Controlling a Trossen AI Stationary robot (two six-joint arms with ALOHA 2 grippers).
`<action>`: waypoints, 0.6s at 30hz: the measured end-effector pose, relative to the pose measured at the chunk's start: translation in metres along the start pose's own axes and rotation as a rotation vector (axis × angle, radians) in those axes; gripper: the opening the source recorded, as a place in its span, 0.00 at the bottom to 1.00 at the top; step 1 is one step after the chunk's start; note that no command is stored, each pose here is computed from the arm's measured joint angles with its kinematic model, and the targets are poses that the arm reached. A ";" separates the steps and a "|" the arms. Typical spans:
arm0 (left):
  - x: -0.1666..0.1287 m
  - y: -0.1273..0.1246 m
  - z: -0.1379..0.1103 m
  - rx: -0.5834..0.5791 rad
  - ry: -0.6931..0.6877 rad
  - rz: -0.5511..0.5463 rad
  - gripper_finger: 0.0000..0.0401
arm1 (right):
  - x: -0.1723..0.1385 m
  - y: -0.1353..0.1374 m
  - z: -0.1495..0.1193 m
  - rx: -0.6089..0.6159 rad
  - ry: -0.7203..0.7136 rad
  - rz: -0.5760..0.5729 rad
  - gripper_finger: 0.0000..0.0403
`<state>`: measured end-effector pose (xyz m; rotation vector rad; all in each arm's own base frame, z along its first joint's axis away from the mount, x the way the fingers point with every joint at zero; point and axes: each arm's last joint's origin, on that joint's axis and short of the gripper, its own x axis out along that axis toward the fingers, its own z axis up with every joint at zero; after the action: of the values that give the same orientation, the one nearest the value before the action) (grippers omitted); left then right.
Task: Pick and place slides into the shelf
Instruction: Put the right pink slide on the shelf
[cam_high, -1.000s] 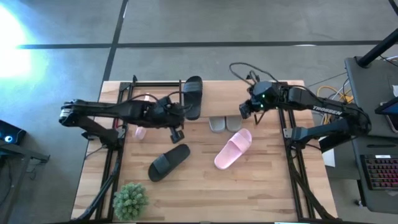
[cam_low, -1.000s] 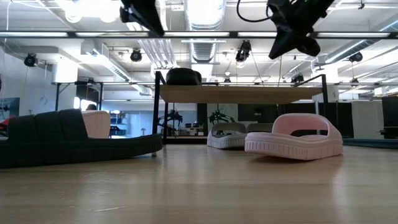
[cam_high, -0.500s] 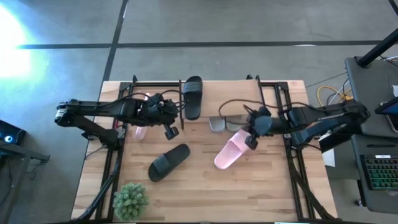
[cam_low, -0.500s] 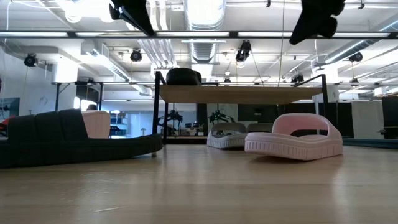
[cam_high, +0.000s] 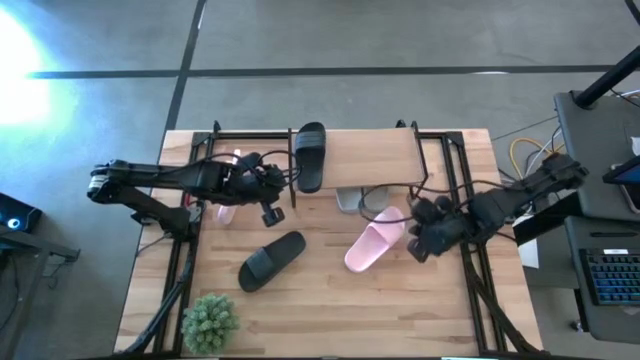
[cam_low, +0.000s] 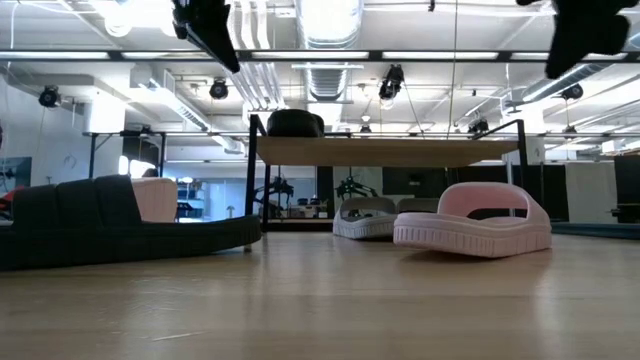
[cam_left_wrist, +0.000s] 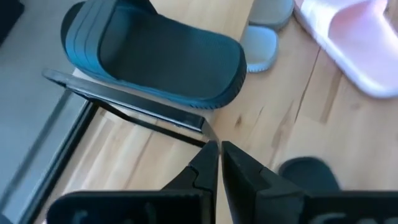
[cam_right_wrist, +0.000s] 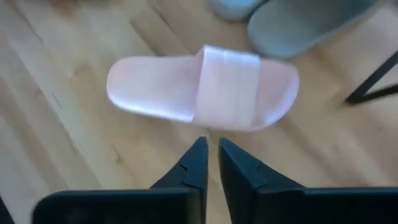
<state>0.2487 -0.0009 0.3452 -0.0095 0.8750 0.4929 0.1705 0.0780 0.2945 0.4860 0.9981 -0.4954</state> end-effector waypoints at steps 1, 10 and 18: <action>0.001 0.000 -0.002 0.023 0.004 0.001 0.02 | 0.003 0.004 -0.003 0.011 0.012 -0.005 0.09; -0.015 0.008 -0.021 0.059 -0.018 -0.021 0.02 | 0.042 0.040 -0.019 0.061 0.076 -0.140 0.30; -0.030 0.023 -0.048 0.035 -0.074 -0.040 0.02 | 0.074 0.075 -0.021 0.059 -0.066 -0.282 0.37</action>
<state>0.1879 -0.0029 0.3402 0.0225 0.8093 0.4378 0.2351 0.1370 0.2322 0.3797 0.9952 -0.7905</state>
